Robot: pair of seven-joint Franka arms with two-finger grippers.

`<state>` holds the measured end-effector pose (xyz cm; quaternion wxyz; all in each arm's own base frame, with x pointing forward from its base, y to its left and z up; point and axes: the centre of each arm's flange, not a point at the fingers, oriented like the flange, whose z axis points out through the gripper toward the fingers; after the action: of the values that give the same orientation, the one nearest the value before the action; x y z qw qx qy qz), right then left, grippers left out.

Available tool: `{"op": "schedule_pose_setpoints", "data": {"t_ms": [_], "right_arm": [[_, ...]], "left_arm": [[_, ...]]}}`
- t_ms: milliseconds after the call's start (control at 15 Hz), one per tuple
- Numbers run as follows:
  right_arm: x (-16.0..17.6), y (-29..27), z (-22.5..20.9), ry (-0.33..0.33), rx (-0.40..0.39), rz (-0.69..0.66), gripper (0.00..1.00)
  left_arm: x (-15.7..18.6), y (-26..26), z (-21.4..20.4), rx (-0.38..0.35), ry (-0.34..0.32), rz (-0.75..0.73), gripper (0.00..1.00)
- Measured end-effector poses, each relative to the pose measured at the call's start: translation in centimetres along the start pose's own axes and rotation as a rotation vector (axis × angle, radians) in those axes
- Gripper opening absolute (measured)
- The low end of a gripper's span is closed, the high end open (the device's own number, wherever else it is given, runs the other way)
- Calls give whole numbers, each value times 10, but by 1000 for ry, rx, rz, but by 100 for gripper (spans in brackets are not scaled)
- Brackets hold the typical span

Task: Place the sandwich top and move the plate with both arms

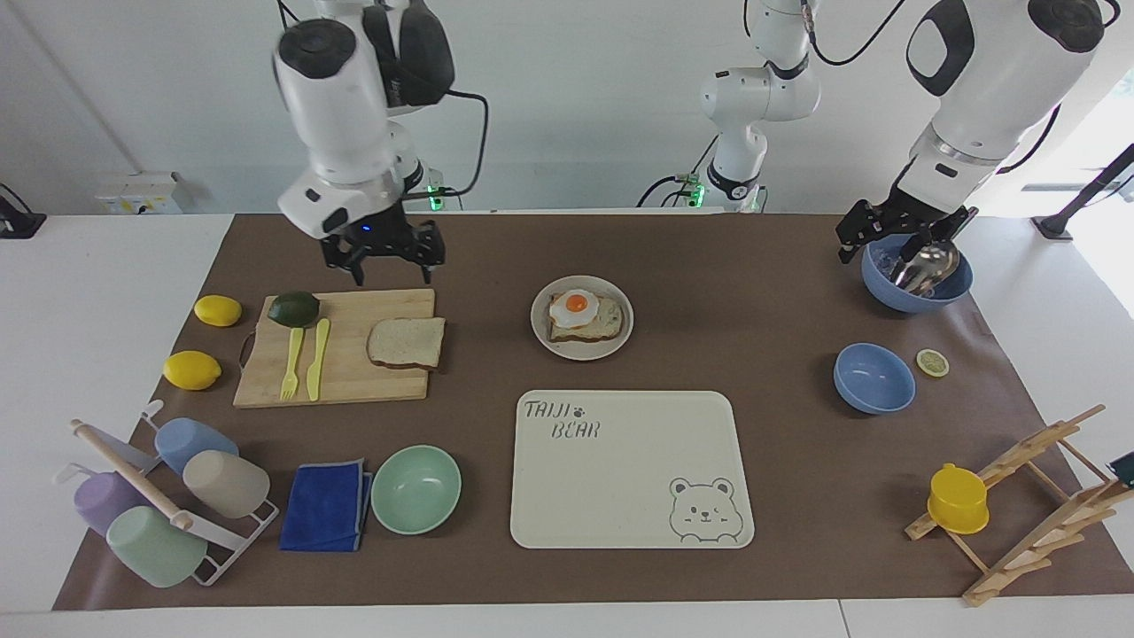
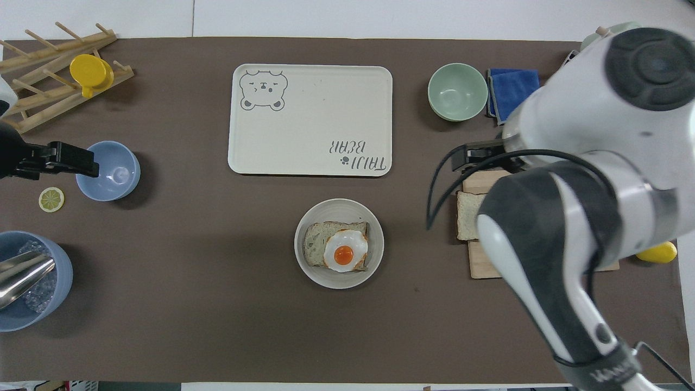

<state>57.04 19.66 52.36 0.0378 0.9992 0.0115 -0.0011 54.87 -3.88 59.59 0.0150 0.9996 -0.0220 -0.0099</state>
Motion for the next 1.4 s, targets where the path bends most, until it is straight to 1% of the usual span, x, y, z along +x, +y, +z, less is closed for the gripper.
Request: {"op": "schedule_pose_setpoints", "data": {"t_ms": [67, 200, 267, 333, 400, 600, 733, 933, 1133, 1200, 1267, 1400], "right_arm": [[4, -31, 28, 4, -49, -2, 100], [8, -68, 87, -5, -196, -42, 100], [8, -75, 114, -13, -270, -49, 100], [9, -76, 138, -26, -319, -46, 100], [9, -72, 158, -44, -345, -47, 100], [-4, -56, 200, -105, -377, -52, 100], [-11, -49, 216, -131, -386, -53, 100], [-17, -38, 223, -144, -386, -46, 93], [-27, -33, 230, -160, -388, -50, 91], [-30, -32, 232, -165, -390, -51, 89], [-32, -31, 233, -169, -392, -52, 89], [-37, -29, 236, -179, -396, -55, 75]], "left_arm": [[0, 0, 0, 0, 0, 0, 100], [0, 0, 0, 0, 0, 0, 100], [0, 0, 0, 0, 0, 0, 100], [0, 0, 0, 0, 0, 0, 100], [0, 0, 0, 0, 0, 0, 100], [0, 0, 0, 0, 0, 0, 100], [0, 0, 0, 0, 0, 0, 100], [0, 0, 0, 0, 0, 0, 100], [0, 0, 0, 0, 0, 0, 100], [0, 0, 0, 0, 0, 0, 100], [0, 0, 0, 0, 0, 0, 100], [0, 0, 0, 0, 0, 0, 100]]}}
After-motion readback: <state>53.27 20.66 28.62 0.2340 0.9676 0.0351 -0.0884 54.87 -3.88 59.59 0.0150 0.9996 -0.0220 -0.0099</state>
